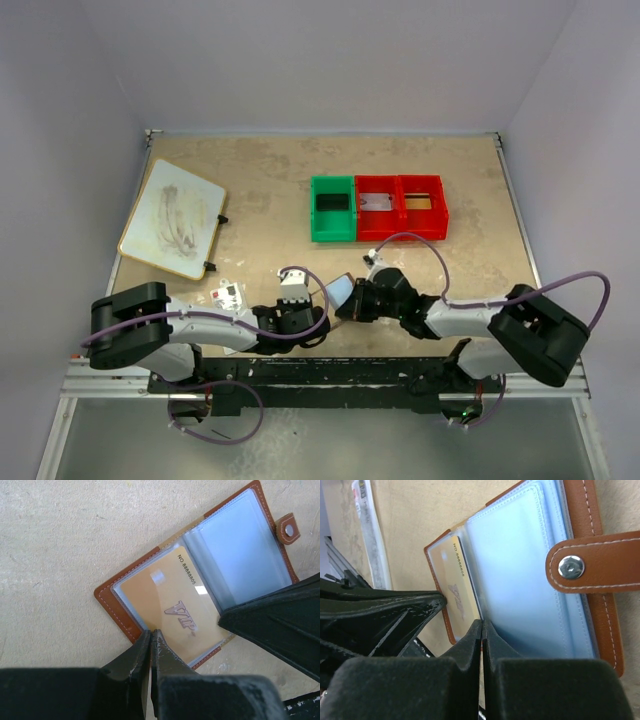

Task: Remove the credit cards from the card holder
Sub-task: Remove the credit card from the card holder.

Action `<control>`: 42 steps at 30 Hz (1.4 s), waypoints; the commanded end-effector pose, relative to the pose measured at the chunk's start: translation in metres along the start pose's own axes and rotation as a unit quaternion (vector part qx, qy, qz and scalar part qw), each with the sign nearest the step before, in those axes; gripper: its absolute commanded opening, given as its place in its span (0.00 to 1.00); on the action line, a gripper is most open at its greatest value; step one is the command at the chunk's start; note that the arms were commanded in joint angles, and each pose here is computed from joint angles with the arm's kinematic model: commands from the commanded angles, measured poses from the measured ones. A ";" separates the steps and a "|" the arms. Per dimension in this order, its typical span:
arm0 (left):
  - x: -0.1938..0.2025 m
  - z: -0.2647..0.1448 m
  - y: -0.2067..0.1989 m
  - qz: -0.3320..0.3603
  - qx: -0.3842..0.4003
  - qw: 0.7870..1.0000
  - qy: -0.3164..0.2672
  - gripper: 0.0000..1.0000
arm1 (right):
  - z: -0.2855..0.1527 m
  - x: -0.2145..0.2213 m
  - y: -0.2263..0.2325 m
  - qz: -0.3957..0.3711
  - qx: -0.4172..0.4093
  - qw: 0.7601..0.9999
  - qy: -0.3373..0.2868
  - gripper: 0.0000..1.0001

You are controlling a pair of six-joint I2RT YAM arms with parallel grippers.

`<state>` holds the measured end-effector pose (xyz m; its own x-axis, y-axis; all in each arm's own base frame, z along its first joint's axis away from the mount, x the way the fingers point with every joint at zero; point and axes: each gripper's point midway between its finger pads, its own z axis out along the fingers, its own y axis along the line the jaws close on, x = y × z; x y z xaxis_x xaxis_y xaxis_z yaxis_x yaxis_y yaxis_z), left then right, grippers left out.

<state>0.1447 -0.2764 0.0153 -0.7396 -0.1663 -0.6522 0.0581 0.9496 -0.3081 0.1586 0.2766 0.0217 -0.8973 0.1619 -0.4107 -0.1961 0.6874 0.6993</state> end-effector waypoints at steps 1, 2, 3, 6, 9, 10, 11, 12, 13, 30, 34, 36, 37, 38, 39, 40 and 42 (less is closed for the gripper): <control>0.042 0.000 0.055 0.076 -0.072 0.991 0.079 0.00 | -0.008 -0.010 0.023 -0.004 -0.035 0.999 -0.017 0.00; 0.043 0.000 0.056 0.077 -0.073 0.991 0.080 0.00 | -0.010 -0.013 0.021 -0.002 -0.035 0.999 -0.022 0.00; 0.043 0.000 0.056 0.077 -0.073 0.991 0.080 0.00 | -0.012 -0.015 0.019 0.001 -0.034 0.999 -0.026 0.00; 0.043 0.000 0.057 0.077 -0.076 0.991 0.080 0.00 | -0.018 -0.018 0.013 0.010 -0.034 0.999 -0.037 0.00; 0.043 0.000 0.057 0.078 -0.075 0.991 0.080 0.00 | -0.022 -0.020 0.007 0.014 -0.032 0.999 -0.041 0.00; 0.043 0.000 0.057 0.077 -0.075 0.991 0.079 0.00 | -0.023 -0.021 0.006 0.014 -0.032 0.999 -0.042 0.00; 0.043 0.000 0.056 0.077 -0.074 0.991 0.079 0.00 | -0.024 -0.021 0.006 0.014 -0.034 0.998 -0.041 0.00; 0.043 0.000 0.056 0.076 -0.073 0.991 0.079 0.00 | -0.024 -0.022 0.007 0.012 -0.036 0.998 -0.042 0.00; 0.043 0.000 0.056 0.076 -0.073 0.991 0.080 0.00 | -0.024 -0.021 0.009 0.010 -0.039 0.998 -0.040 0.04; 0.043 0.000 0.055 0.079 -0.074 0.991 0.080 0.00 | 0.002 -0.014 0.031 -0.041 -0.109 0.993 0.013 0.29; 0.042 0.000 0.055 0.079 -0.074 0.991 0.080 0.00 | 0.002 -0.011 0.037 -0.048 -0.127 0.991 0.021 0.25; 0.041 -0.001 0.054 0.078 -0.074 0.991 0.079 0.00 | 0.000 -0.010 0.042 -0.050 -0.145 0.988 0.023 0.24; 0.042 -0.001 0.055 0.080 -0.075 0.991 0.079 0.00 | -0.001 -0.010 0.046 -0.051 -0.155 0.986 0.024 0.23; 0.041 -0.001 0.055 0.079 -0.074 0.991 0.079 0.00 | -0.002 -0.009 0.048 -0.051 -0.162 0.985 0.024 0.23; 0.042 -0.001 0.055 0.080 -0.075 0.991 0.079 0.00 | -0.002 -0.009 0.050 -0.051 -0.167 0.984 0.024 0.22; 0.042 -0.001 0.055 0.080 -0.075 0.991 0.080 0.00 | -0.002 -0.009 0.051 -0.051 -0.170 0.984 0.023 0.22; 0.041 -0.001 0.055 0.080 -0.075 0.991 0.079 0.00 | -0.003 -0.009 0.051 -0.051 -0.174 0.983 0.023 0.22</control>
<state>0.1462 -0.2751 0.0150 -0.7343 -0.1630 -0.6589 0.0551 0.9532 -0.2972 0.1643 0.2848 0.0268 -0.9001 0.0999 -0.4240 -0.2960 0.5740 0.7635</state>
